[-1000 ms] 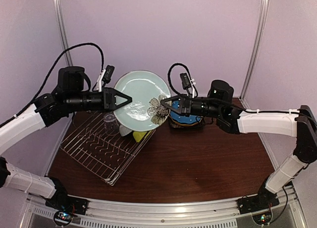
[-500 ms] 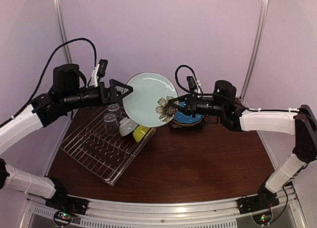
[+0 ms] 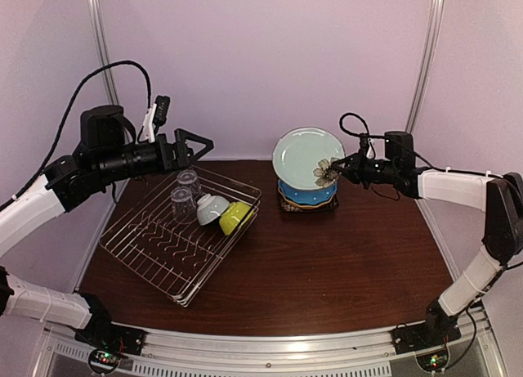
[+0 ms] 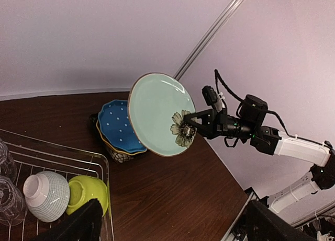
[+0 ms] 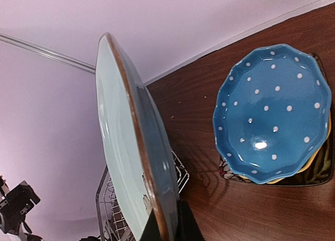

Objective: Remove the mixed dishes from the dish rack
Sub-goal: Place the plate with another plate.

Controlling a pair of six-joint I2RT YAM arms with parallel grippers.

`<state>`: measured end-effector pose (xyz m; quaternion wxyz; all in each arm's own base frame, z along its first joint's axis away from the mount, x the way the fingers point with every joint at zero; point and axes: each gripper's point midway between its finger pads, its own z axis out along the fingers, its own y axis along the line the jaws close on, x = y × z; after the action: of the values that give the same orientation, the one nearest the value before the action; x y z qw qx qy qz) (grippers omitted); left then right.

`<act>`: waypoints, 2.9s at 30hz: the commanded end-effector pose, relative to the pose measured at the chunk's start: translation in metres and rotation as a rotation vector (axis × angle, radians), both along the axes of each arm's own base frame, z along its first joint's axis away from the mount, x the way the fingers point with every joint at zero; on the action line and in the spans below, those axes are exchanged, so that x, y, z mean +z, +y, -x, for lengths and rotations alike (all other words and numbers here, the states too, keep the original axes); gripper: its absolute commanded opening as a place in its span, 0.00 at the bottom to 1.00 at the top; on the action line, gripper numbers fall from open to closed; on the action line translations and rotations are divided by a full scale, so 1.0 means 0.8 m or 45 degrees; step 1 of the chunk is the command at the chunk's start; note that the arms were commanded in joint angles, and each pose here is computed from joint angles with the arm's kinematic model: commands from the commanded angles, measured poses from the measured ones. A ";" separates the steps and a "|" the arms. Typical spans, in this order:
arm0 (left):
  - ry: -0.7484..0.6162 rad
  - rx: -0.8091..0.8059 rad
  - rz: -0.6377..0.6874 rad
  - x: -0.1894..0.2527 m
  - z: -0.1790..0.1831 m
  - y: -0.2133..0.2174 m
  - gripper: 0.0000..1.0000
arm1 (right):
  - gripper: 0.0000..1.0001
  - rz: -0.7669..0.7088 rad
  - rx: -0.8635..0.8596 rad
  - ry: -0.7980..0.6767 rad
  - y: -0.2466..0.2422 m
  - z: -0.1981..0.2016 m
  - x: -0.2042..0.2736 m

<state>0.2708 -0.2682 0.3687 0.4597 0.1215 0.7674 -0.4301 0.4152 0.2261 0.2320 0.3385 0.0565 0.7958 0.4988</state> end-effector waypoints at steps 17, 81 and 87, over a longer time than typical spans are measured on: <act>-0.044 0.036 -0.024 0.006 0.000 0.011 0.97 | 0.00 0.098 -0.140 -0.001 -0.039 -0.121 -0.040; -0.057 0.099 -0.075 0.001 -0.003 0.025 0.97 | 0.26 0.498 -0.234 0.158 -0.099 -0.137 -0.113; -0.058 0.109 -0.084 -0.001 -0.004 0.026 0.97 | 0.22 0.481 -0.211 0.173 -0.094 -0.138 -0.121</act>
<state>0.2718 -0.2527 0.3660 0.4775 0.1127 0.7775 -0.3934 0.5202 0.1550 0.1205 0.3140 0.0925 0.8937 0.3069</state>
